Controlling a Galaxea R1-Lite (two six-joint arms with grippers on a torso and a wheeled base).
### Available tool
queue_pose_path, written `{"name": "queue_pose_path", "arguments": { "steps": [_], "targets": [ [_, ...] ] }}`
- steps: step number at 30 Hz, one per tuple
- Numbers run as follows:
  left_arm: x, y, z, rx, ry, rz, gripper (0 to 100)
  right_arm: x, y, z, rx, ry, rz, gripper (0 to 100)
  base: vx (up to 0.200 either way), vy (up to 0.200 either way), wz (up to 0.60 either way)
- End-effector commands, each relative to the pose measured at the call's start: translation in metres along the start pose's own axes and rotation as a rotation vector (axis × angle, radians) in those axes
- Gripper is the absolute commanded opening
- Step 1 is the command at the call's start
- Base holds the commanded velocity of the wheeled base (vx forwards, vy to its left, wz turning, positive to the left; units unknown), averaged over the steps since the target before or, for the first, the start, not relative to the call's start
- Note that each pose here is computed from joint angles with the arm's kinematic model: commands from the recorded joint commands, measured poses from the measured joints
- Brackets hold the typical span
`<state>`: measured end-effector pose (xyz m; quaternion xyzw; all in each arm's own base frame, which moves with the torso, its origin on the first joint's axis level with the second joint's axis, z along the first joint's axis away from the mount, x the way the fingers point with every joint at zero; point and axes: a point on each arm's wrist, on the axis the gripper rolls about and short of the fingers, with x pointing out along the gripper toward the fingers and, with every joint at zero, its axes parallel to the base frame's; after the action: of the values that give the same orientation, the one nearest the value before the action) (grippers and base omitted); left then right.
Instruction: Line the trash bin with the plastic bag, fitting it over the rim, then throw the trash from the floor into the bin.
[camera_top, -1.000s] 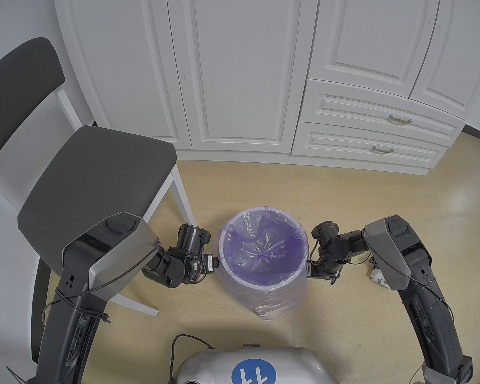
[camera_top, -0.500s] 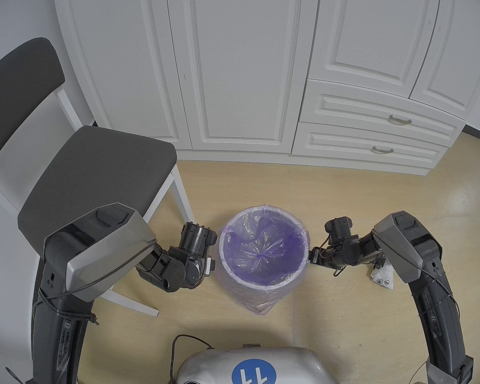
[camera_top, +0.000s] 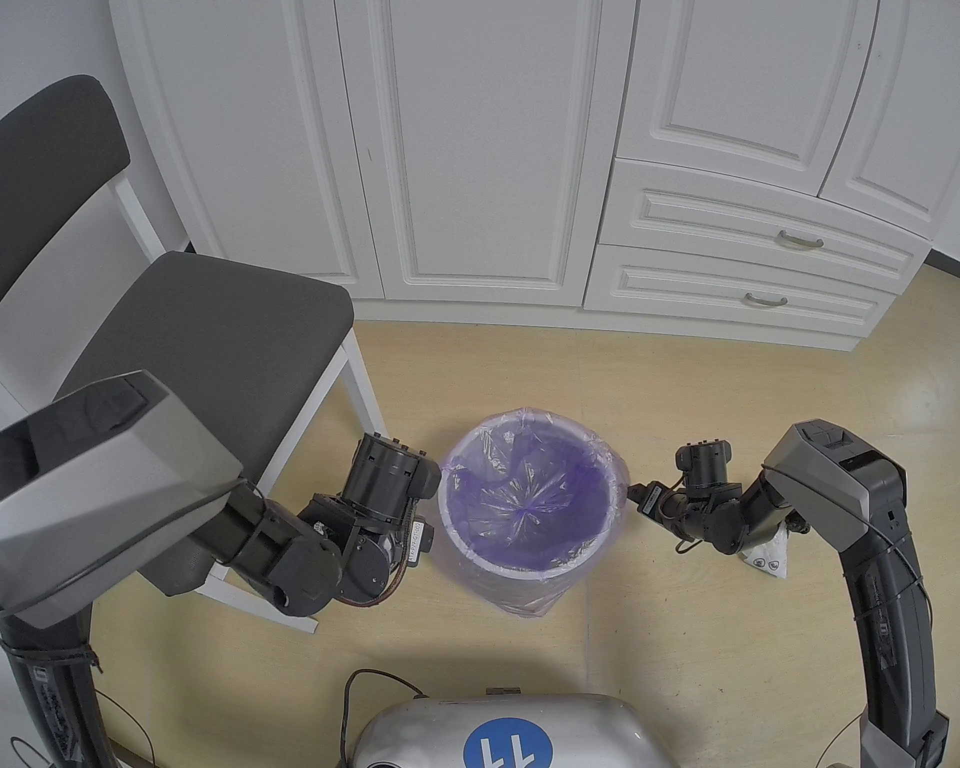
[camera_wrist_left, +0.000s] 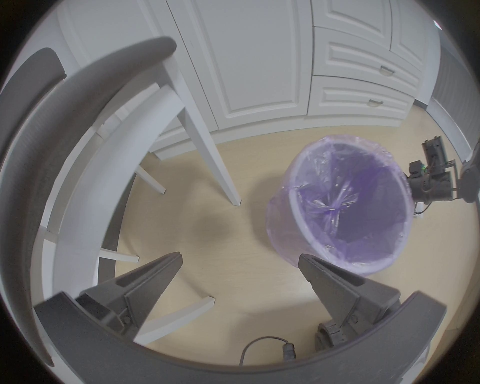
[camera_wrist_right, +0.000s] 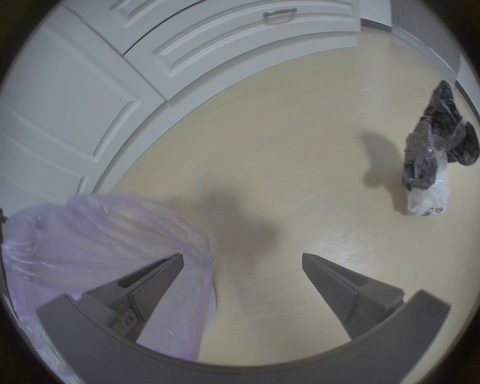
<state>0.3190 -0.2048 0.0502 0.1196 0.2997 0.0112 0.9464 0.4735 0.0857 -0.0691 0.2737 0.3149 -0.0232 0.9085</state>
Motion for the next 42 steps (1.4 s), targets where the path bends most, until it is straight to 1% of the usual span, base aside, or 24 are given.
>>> {"name": "queue_pose_path", "arguments": {
  "steps": [1, 3, 4, 5, 6, 7, 8, 9, 11, 12, 14, 17, 22, 27, 28, 29, 31, 34, 36, 37, 39, 42],
  "targets": [
    [-0.031, 0.003, 0.007, -0.006, -0.045, -0.035, 100, -0.011, -0.001, 0.003, 0.024, -0.028, -0.013, 100, 0.0, 0.0, 0.0],
    [-0.035, 0.003, 0.006, -0.006, -0.053, -0.042, 100, -0.014, -0.003, 0.002, 0.023, -0.023, -0.012, 100, 0.0, 0.0, 0.0],
    [-0.04, 0.004, 0.006, -0.014, -0.072, -0.055, 100, -0.022, -0.007, 0.005, 0.016, 0.001, -0.018, 100, 0.0, 0.0, 0.0],
    [-0.04, 0.004, 0.005, -0.013, -0.072, -0.055, 100, -0.022, -0.008, 0.006, 0.015, 0.003, -0.015, 100, 0.0, 0.0, 0.0],
    [-0.046, 0.006, 0.005, -0.018, -0.093, -0.065, 100, -0.029, -0.011, 0.004, -0.021, 0.073, 0.008, 100, 0.0, 0.0, 0.0],
    [-0.05, 0.006, 0.005, -0.023, -0.104, -0.073, 100, -0.034, -0.013, 0.004, -0.044, 0.105, 0.018, 100, 0.0, 0.0, 0.0],
    [-0.054, 0.007, 0.006, -0.027, -0.116, -0.081, 100, -0.04, -0.015, 0.007, -0.067, 0.129, 0.024, 100, 0.0, 0.0, 0.0],
    [-0.055, 0.006, 0.006, -0.029, -0.119, -0.085, 100, -0.041, -0.016, 0.007, -0.07, 0.136, 0.026, 100, 0.0, 0.0, 0.0],
    [-0.068, 0.006, 0.007, -0.032, -0.142, -0.123, 100, -0.062, -0.024, 0.013, -0.113, 0.209, 0.036, 100, 0.0, 0.0, 0.0],
    [-0.07, 0.006, 0.008, -0.033, -0.144, -0.128, 100, -0.064, -0.024, 0.014, -0.114, 0.214, 0.039, 100, 0.0, 0.0, 0.0],
    [-0.08, 0.005, 0.009, -0.035, -0.158, -0.169, 100, -0.075, -0.035, 0.02, -0.117, 0.247, 0.074, 100, 0.0, 0.0, 0.0],
    [-0.09, 0.004, 0.008, -0.034, -0.169, -0.206, 100, -0.078, -0.041, 0.022, -0.1, 0.253, 0.078, 100, 0.0, 0.0, 0.0],
    [-0.106, 0.005, 0.003, -0.074, -0.208, -0.265, 100, -0.08, -0.042, 0.019, -0.09, 0.26, 0.074, 100, 0.0, 0.0, 0.0],
    [-0.128, 0.024, -0.001, -0.117, -0.273, -0.303, 100, -0.077, -0.041, 0.02, -0.061, 0.238, 0.085, 100, 0.0, 0.0, 0.0],
    [-0.128, 0.024, -0.001, -0.117, -0.273, -0.303, 100, -0.077, -0.041, 0.02, -0.061, 0.238, 0.085, 100, 0.0, 0.0, 0.0],
    [-0.134, 0.03, -0.002, -0.134, -0.299, -0.326, 100, -0.076, -0.041, 0.02, -0.06, 0.228, 0.091, 100, 0.0, 0.0, 0.0],
    [-0.137, 0.035, -0.003, -0.151, -0.326, -0.35, 100, -0.076, -0.039, 0.021, -0.065, 0.219, 0.1, 100, 0.0, 0.0, 0.0],
    [-0.142, 0.043, 0.004, -0.19, -0.384, -0.381, 100, -0.082, -0.032, 0.026, -0.067, 0.203, 0.115, 100, 0.0, 0.0, 0.0],
    [-0.143, 0.045, 0.005, -0.195, -0.391, -0.383, 100, -0.083, -0.031, 0.027, -0.065, 0.2, 0.117, 100, 0.0, 0.0, 0.0],
    [-0.145, 0.051, 0.001, -0.212, -0.408, -0.388, 100, -0.085, -0.031, 0.026, -0.036, 0.207, 0.117, 100, 0.0, 0.0, 0.0],
    [-0.143, 0.058, -0.002, -0.232, -0.426, -0.372, 100, -0.079, -0.035, 0.02, -0.042, 0.212, 0.112, 100, 0.0, 0.0, 0.0],
    [-0.143, 0.065, 0.001, -0.25, -0.488, -0.372, 100, -0.071, -0.036, 0.013, -0.051, 0.194, 0.125, 100, 0.0, 0.0, 0.0]
  ]
}}
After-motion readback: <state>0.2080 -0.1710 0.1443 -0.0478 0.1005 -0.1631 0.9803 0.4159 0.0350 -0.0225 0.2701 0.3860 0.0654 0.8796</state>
